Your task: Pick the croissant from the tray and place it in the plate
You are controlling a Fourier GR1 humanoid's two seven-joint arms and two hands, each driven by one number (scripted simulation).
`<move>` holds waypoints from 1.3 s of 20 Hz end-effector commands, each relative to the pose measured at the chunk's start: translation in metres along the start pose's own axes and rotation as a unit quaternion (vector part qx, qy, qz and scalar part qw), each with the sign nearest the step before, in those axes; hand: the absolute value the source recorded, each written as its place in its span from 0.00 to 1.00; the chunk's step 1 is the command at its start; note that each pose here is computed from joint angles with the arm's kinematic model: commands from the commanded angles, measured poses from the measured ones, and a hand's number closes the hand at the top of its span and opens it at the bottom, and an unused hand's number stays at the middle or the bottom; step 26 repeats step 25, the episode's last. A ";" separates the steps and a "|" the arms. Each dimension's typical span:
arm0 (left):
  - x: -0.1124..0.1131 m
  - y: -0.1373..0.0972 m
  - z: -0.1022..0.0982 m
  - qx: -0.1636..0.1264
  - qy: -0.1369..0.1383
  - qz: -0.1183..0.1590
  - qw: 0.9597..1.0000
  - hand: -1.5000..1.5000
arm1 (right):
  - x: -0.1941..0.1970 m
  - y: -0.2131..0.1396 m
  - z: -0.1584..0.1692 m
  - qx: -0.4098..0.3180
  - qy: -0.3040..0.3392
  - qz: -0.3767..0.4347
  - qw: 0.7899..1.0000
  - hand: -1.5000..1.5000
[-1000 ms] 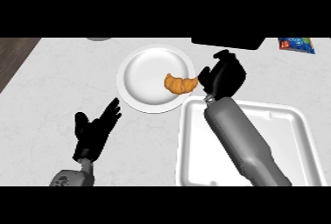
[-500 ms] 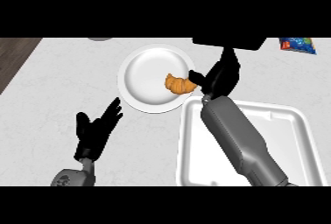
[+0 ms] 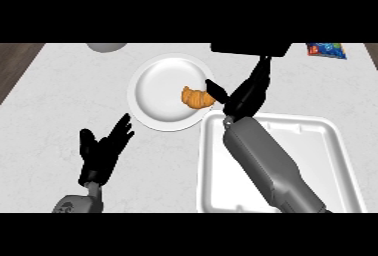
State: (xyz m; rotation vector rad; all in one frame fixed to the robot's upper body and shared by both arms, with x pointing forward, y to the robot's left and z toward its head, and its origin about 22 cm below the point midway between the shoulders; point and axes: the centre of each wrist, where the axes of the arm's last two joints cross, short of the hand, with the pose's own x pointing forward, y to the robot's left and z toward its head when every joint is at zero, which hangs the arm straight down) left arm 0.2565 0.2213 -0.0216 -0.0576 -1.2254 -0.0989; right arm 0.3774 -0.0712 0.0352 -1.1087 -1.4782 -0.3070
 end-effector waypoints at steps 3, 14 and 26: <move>-0.018 -0.017 0.000 0.014 0.019 0.018 1.000 0.50 | -0.006 -0.009 0.053 0.055 0.034 -0.107 0.992 0.00; -0.030 0.013 0.011 0.039 0.024 0.018 0.999 0.50 | -0.040 -0.048 0.132 0.174 0.021 -0.076 0.982 0.00; -0.024 0.017 0.020 0.048 0.019 0.016 0.999 0.50 | -0.052 -0.078 0.156 0.177 0.019 -0.052 0.983 0.00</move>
